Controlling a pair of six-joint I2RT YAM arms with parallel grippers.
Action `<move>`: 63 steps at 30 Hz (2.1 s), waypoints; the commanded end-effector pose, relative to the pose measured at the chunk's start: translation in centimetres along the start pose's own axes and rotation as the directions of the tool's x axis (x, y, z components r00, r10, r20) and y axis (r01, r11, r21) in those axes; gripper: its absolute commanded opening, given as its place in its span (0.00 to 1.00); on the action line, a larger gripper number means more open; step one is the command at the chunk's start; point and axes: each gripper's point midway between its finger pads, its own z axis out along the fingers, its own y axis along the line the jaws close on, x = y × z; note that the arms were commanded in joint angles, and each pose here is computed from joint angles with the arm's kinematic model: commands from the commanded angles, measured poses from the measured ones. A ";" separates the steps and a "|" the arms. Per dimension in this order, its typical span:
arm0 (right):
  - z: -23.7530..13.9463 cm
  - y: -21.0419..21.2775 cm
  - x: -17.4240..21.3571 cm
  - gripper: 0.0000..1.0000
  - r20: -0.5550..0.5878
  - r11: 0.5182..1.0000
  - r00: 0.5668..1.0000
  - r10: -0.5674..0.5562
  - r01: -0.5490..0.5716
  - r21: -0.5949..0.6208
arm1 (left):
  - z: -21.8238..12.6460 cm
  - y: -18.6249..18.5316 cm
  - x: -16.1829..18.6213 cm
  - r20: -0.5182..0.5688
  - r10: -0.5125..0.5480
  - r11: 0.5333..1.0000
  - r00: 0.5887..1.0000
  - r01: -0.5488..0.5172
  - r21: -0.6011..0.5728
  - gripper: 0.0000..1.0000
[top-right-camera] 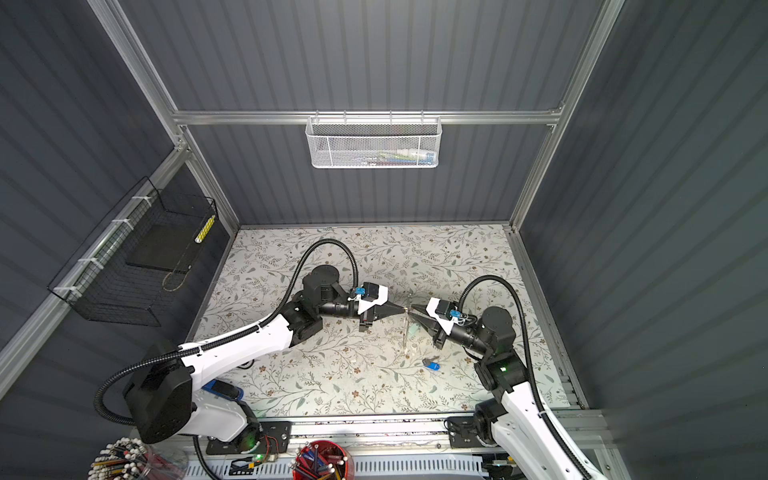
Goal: Put the keys on the keyring
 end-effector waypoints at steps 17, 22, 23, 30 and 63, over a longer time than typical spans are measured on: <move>0.3 0.9 -2.4 0.16 0.061 0.995 0.998 0.023 -0.017 -0.103 | 0.0 -0.2 -0.8 0.008 0.026 0.999 1.000 -0.027 0.020 0.00; 0.6 1.0 -1.9 0.05 0.043 0.991 0.998 0.050 -0.044 -0.125 | 0.0 -0.2 -0.8 0.006 0.031 0.999 0.999 -0.031 0.021 0.00; 0.6 1.0 -1.8 0.03 0.036 0.991 0.998 0.053 -0.048 -0.127 | -0.1 -0.2 -0.8 0.004 0.034 0.999 0.999 -0.034 0.020 0.00; 0.4 1.3 -0.2 0.00 -0.094 0.990 0.995 -0.015 0.001 -0.144 | -1.3 1.3 1.8 -0.226 0.183 0.979 0.957 -0.199 -0.053 0.34; 0.0 1.2 0.5 0.00 -0.169 0.966 0.961 -0.220 0.190 -0.173 | 0.6 -0.5 0.5 -0.220 0.302 0.953 0.928 -0.299 0.045 0.22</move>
